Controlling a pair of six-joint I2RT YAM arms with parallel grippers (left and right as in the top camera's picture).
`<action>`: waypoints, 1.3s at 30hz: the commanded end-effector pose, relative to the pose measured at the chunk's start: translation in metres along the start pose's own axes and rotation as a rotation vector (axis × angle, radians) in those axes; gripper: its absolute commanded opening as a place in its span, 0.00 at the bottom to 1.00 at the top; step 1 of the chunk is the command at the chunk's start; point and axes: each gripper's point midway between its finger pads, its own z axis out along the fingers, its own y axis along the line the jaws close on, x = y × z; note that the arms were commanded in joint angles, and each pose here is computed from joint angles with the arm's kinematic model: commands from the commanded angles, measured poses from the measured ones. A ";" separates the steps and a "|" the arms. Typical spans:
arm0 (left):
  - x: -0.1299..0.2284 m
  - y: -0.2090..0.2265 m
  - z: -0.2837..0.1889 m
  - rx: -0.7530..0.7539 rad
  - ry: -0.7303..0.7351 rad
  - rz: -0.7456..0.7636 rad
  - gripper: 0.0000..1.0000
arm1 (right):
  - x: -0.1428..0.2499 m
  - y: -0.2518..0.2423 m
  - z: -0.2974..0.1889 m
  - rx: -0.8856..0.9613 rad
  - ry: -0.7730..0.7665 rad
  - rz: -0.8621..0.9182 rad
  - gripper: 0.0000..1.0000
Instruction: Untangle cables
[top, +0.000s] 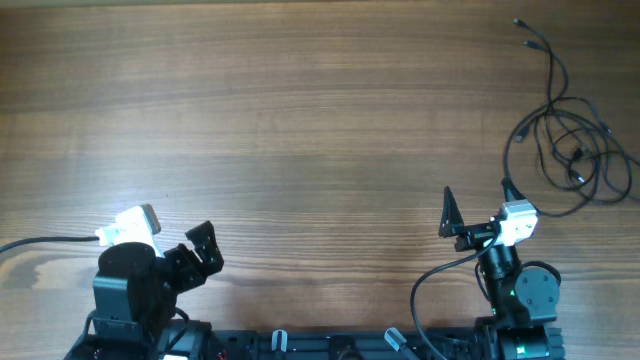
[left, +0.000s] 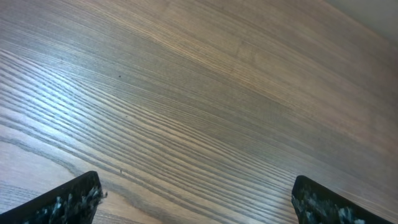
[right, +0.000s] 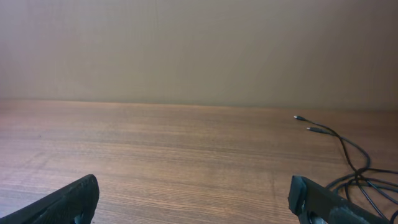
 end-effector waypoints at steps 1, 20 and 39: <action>0.000 0.000 0.000 0.000 -0.006 0.020 1.00 | -0.003 0.002 -0.001 -0.015 -0.013 0.012 1.00; 0.000 0.000 0.000 0.000 -0.006 0.020 1.00 | -0.003 0.002 -0.001 -0.015 -0.013 0.011 1.00; -0.020 -0.035 0.068 0.388 -0.595 0.077 1.00 | -0.003 0.002 -0.001 -0.015 -0.013 0.011 1.00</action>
